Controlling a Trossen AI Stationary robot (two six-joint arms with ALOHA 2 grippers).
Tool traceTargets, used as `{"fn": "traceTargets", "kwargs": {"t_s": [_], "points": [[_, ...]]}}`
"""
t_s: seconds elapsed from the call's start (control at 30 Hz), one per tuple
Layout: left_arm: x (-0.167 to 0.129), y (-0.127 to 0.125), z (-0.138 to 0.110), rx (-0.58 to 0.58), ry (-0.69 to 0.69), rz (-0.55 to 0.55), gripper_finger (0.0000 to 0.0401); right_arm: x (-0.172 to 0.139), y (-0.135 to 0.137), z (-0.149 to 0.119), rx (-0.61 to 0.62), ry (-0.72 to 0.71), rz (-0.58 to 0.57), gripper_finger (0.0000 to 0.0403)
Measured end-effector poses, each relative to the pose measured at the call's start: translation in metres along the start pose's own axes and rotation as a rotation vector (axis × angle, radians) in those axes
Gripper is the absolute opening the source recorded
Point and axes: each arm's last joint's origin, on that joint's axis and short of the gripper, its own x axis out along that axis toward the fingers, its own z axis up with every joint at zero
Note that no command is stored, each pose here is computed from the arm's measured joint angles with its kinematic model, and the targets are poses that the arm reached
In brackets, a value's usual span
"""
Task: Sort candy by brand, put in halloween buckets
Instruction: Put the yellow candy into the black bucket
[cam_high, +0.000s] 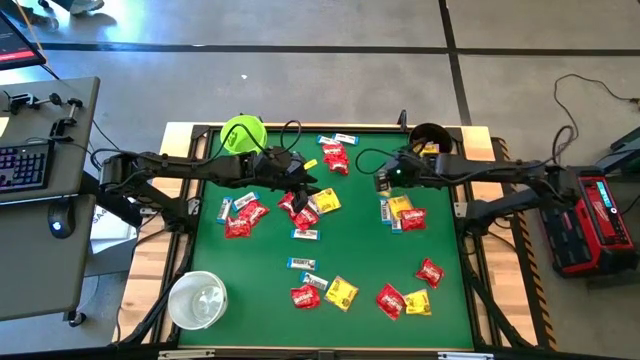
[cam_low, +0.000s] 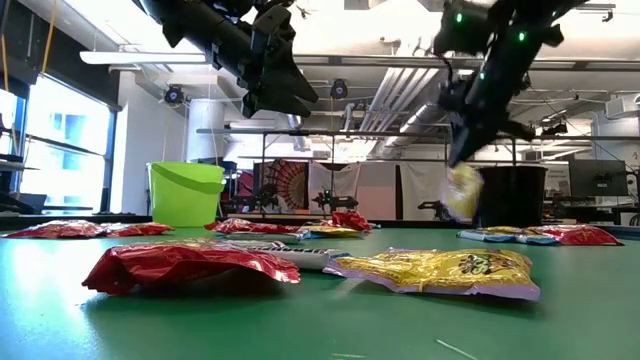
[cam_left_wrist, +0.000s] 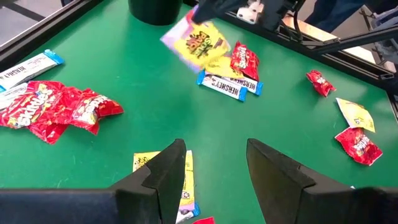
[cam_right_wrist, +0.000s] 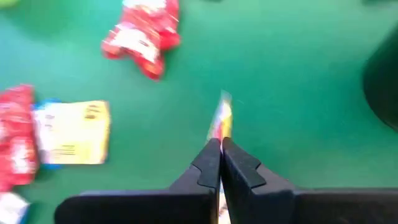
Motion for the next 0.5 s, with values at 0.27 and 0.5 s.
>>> {"fn": "traceTargets", "kwargs": {"t_s": [0.27,0.5], "points": [[0.0,0.0,0.0,0.006,-0.001,0.003,0.0161,-0.032,0.003,0.018,0.03,-0.123,0.058,0.0],[0.0,0.0,0.0,0.0,0.004,0.004,0.0161,-0.065,-0.012,0.039,0.036,-0.206,-0.101,0.0]]}}
